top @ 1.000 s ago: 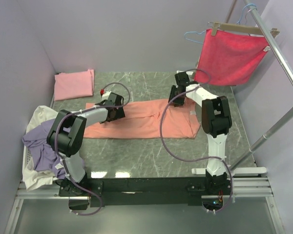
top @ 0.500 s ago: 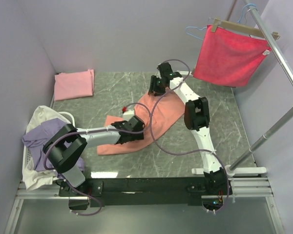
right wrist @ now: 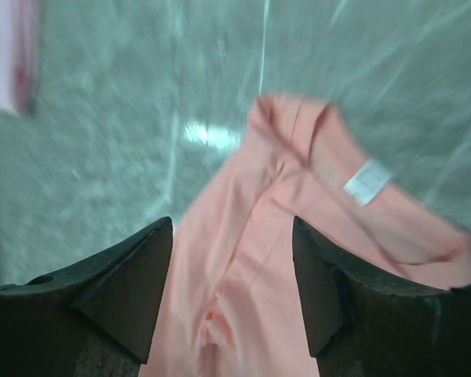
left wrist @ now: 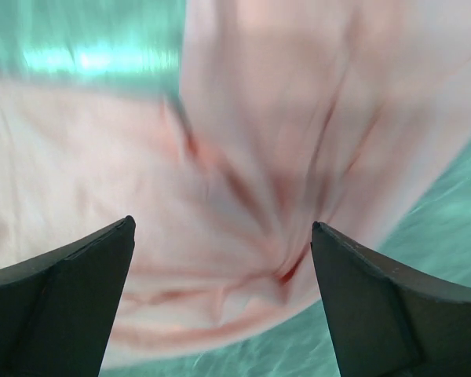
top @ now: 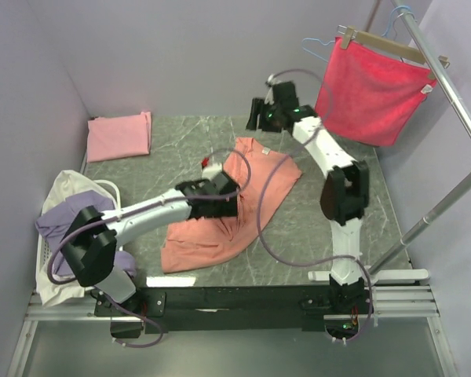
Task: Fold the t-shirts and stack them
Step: Rotate the tshirt 90 degrees
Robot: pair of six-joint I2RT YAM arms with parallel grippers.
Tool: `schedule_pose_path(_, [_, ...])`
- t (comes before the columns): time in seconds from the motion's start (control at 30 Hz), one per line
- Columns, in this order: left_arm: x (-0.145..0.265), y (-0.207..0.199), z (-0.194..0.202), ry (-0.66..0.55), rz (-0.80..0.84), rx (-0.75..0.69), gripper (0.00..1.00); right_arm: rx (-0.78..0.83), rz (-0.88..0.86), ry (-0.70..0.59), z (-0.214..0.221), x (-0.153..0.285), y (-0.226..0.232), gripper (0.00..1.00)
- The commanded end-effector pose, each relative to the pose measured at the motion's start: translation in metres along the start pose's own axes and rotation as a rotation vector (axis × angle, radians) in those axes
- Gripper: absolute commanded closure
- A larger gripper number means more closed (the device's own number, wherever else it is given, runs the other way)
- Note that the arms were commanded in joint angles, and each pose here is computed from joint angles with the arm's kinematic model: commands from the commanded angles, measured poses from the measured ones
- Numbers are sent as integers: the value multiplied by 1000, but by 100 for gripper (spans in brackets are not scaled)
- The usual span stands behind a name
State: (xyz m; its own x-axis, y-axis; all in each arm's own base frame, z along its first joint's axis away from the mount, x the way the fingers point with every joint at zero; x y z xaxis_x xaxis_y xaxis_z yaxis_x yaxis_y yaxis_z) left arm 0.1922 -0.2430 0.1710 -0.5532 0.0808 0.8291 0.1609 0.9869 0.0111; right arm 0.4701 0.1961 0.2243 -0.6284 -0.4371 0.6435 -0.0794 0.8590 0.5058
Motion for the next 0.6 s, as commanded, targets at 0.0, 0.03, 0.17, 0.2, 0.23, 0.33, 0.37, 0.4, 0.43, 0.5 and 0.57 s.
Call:
schedule_pose_path(0.0, [13, 18, -77, -206, 57, 16, 1, 27, 131, -247, -32, 92, 11, 31])
schedule_pose_path(0.03, [8, 22, -96, -267, 85, 4, 0, 8, 144, -232, -24, 97, 8, 31])
schedule_pose_path(0.17, [-32, 14, -135, -302, 197, -83, 1, -64, 218, -189, 35, 121, -17, 32])
schedule_pose_path(0.2, [-29, 4, -153, -328, 295, -111, 1, -84, 212, -203, 43, 125, -19, 32])
schedule_pose_path(0.23, [-35, 2, -161, -333, 316, -142, 1, -95, 214, -199, 53, 130, -22, 33])
schedule_pose_path(0.33, [-55, -19, -180, -347, 445, -235, 1, -102, 197, -169, 89, 145, -28, 33])
schedule_pose_path(0.37, [-68, -26, -181, -336, 479, -254, 1, -104, 203, -152, 104, 151, -34, 34])
schedule_pose_path(0.4, [-67, -33, -189, -359, 530, -275, 1, -101, 193, -137, 114, 153, -32, 34])
schedule_pose_path(0.43, [-71, -37, -191, -349, 568, -293, 0, -104, 181, -118, 122, 154, -33, 34])
schedule_pose_path(0.5, [-87, -46, -195, -323, 621, -323, 1, -105, 161, -84, 141, 158, -35, 34])
schedule_pose_path(0.57, [-111, -54, -188, -270, 665, -345, 0, -110, 137, -44, 156, 159, -36, 34])
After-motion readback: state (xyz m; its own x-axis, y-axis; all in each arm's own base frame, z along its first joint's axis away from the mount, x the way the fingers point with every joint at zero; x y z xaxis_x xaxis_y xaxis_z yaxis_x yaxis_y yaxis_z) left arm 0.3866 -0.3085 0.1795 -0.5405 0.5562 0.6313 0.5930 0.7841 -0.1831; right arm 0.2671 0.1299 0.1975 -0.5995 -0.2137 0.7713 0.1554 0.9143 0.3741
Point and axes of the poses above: each gripper's point midway between its finger pads, its own x axis back along the fingers, its own y axis along the line the jaws close on, z = x × y, the point moved 10 cm from there along x, back along the fingers, and after that the axes turned 12 degrees about -x, right-handed, at the moved point
